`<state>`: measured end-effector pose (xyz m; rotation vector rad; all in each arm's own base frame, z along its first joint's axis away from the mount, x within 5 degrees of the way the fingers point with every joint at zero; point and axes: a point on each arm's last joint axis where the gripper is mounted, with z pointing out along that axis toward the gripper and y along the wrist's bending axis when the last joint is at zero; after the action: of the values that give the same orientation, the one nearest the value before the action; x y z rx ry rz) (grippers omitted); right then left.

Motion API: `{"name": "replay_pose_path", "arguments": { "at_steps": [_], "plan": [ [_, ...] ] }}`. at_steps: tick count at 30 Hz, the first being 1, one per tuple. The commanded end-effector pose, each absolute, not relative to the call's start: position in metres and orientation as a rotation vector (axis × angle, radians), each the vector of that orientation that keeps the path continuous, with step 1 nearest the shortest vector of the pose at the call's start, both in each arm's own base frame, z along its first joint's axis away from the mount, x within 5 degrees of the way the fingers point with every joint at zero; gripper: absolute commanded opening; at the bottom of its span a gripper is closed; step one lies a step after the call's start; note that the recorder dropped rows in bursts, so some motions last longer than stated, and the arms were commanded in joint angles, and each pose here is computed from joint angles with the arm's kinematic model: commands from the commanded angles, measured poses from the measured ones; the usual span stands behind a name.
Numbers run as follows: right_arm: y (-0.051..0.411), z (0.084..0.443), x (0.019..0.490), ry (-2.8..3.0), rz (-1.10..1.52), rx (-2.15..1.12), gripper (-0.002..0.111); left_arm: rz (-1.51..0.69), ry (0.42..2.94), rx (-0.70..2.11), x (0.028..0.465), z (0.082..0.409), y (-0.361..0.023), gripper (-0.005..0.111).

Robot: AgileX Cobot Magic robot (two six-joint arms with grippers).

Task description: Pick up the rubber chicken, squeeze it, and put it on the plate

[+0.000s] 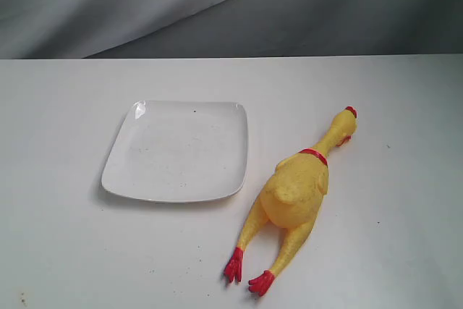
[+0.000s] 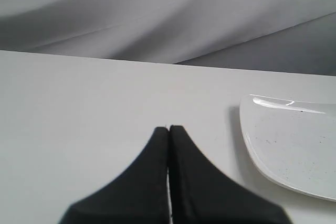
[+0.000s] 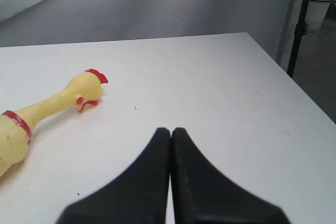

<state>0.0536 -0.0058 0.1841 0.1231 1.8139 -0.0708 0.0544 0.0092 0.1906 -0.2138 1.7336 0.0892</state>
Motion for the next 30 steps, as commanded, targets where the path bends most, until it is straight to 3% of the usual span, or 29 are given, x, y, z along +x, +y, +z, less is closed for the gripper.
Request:
{"name": "replay_pose_path", "arguments": {
  "at_steps": [1,16,24,28,30],
  "plan": [
    [-0.006,0.183,0.053,1.811,-0.082,0.127,0.0,0.092,1.738,-0.214,0.054,0.189,0.009,0.0],
    [-0.007,0.183,0.053,1.813,-0.113,0.106,0.0,0.093,1.738,-0.213,0.054,0.189,0.009,0.0],
    [-0.006,0.241,0.049,1.165,-0.169,0.038,0.0,0.09,1.737,-0.216,0.054,0.189,0.009,0.0],
    [-0.005,0.251,0.044,1.048,-0.167,0.033,0.0,0.09,1.737,-0.216,0.054,0.189,0.009,0.0],
    [-0.005,0.251,0.044,1.031,0.0,0.128,0.0,0.09,1.737,-0.216,0.054,0.189,0.009,0.0]
  ]
}}
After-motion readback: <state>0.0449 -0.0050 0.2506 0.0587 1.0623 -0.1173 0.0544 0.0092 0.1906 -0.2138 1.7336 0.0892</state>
